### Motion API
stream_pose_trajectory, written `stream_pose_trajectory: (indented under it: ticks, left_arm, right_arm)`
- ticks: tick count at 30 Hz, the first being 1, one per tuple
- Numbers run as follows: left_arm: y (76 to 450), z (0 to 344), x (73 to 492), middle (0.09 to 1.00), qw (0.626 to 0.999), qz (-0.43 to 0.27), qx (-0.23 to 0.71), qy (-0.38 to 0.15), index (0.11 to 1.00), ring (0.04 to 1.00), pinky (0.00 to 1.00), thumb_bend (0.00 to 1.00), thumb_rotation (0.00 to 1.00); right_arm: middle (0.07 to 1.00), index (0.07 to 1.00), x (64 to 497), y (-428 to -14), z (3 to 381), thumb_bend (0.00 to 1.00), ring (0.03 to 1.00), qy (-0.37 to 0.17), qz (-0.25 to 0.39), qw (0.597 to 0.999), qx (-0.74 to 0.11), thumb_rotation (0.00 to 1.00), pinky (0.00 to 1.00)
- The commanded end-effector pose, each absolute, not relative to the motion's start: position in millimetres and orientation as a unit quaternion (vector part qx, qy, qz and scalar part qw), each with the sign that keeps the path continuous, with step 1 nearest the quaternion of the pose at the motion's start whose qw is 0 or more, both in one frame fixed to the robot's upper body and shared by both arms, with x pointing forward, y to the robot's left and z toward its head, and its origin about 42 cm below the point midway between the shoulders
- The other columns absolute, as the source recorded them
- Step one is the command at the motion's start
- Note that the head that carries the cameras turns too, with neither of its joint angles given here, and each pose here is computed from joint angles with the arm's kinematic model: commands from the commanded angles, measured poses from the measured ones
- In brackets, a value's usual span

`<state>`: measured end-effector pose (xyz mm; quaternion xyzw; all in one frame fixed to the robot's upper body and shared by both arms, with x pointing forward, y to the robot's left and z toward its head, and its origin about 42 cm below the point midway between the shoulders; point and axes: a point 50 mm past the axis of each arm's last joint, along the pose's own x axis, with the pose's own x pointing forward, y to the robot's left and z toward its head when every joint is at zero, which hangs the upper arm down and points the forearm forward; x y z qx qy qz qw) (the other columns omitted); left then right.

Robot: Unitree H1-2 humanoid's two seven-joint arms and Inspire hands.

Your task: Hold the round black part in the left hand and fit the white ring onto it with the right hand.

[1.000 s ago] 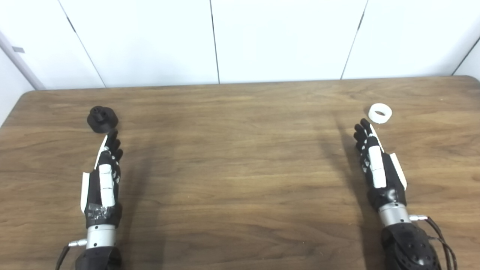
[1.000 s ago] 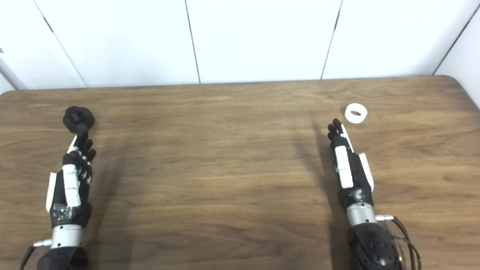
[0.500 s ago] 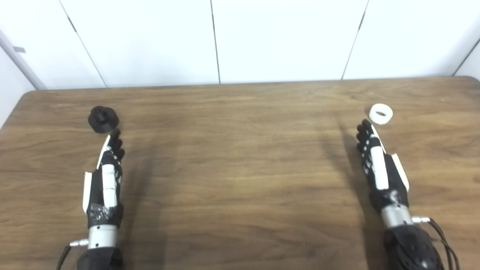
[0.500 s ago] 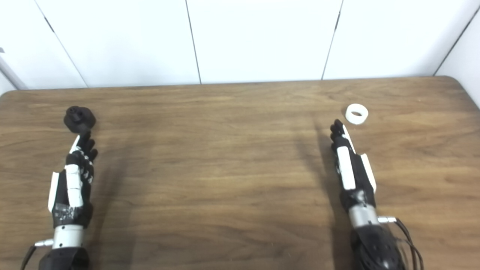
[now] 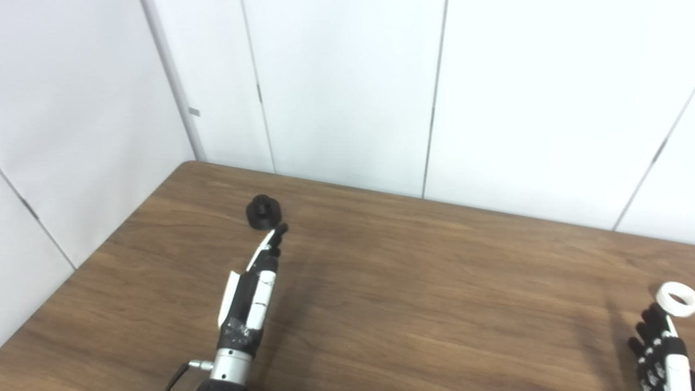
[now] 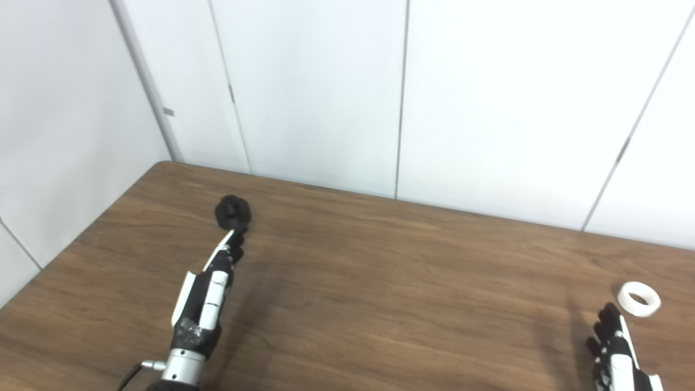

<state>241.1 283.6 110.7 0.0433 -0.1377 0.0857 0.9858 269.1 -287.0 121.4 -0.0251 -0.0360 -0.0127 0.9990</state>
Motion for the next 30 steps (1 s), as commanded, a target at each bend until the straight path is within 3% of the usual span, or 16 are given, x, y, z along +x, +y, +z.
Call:
stream_pose_trajectory:
  ticks: [1,9,14,20,23,30]
  left_arm:
    - [262.3,73.0,230.7,0.998,0.993,0.087,0.018,-0.074,0.945,1.0,1.0,0.5,0.92]
    - [264.0,72.8,229.7,0.997,0.993,0.085,0.048,-0.07,0.945,1.0,1.0,0.55,0.82]
    - [268.1,84.0,224.6,0.984,0.986,0.115,0.106,-0.064,0.947,0.997,1.0,0.65,0.54]
    - [286.3,118.0,228.2,0.975,0.977,0.135,0.15,-0.07,0.936,0.999,1.0,0.89,0.37]
    - [301.7,134.7,237.1,0.962,0.968,0.136,0.192,-0.083,0.92,0.997,1.0,0.94,0.33]
    - [345.9,173.7,264.9,0.982,0.946,0.153,0.276,-0.071,0.93,1.0,1.0,0.98,0.34]
  right_arm:
    - [0.995,1.0,272.7,-285.5,133.7,0.53,1.0,-0.06,-0.009,0.998,-0.024,1.0,1.0]
    - [0.99,1.0,271.9,-279.3,133.6,0.54,1.0,-0.057,-0.004,0.998,-0.033,1.0,1.0]
    - [0.991,1.0,268.1,-277.0,135.1,0.52,1.0,-0.054,-0.004,0.998,-0.038,1.0,1.0]
    - [0.985,1.0,263.6,-275.7,137.8,0.48,0.999,-0.056,-0.007,0.997,-0.045,1.0,1.0]
    - [0.984,1.0,261.8,-274.5,138.5,0.46,1.0,-0.054,-0.007,0.998,-0.044,1.0,1.0]
    - [0.988,1.0,259.1,-271.8,141.7,0.44,0.994,-0.057,-0.003,0.997,-0.045,1.0,1.0]
